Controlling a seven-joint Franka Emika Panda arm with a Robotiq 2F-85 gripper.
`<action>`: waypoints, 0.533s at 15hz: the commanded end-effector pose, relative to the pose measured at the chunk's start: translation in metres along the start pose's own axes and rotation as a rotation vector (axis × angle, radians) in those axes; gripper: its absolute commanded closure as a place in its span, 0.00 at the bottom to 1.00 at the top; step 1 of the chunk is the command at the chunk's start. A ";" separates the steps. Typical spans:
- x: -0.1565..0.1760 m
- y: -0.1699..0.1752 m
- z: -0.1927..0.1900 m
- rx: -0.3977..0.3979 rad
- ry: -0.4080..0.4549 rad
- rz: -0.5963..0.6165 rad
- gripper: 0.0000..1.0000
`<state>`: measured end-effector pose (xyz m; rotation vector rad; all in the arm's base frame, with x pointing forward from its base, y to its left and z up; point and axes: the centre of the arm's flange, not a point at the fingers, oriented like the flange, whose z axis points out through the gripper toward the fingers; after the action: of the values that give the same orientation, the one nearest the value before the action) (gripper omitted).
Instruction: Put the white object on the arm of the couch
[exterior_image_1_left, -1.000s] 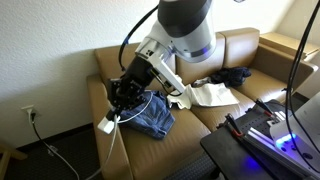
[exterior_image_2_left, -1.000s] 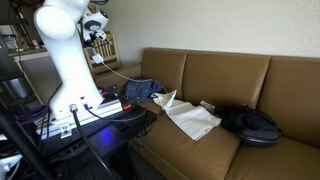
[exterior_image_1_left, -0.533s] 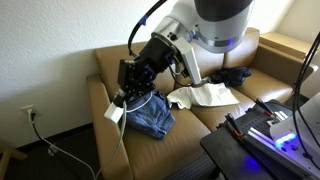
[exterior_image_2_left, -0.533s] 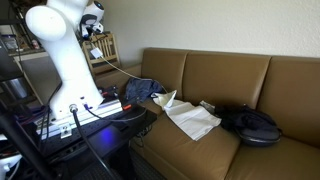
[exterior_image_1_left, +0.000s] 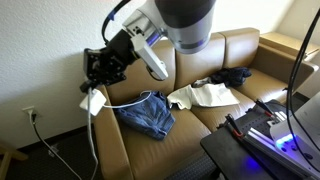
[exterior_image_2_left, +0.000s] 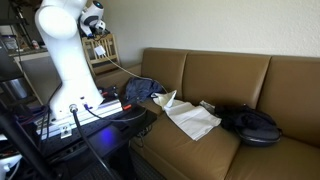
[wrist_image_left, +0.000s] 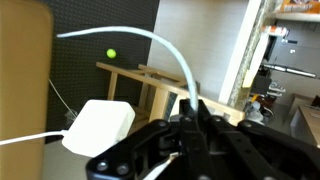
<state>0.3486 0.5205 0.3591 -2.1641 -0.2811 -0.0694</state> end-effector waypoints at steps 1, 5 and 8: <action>0.065 -0.043 0.049 0.068 0.177 -0.052 0.98; 0.115 -0.068 0.085 0.013 0.261 -0.040 0.98; 0.141 -0.068 0.114 -0.085 0.314 -0.118 0.98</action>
<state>0.4246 0.6135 0.3733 -2.1317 -0.2051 -0.3965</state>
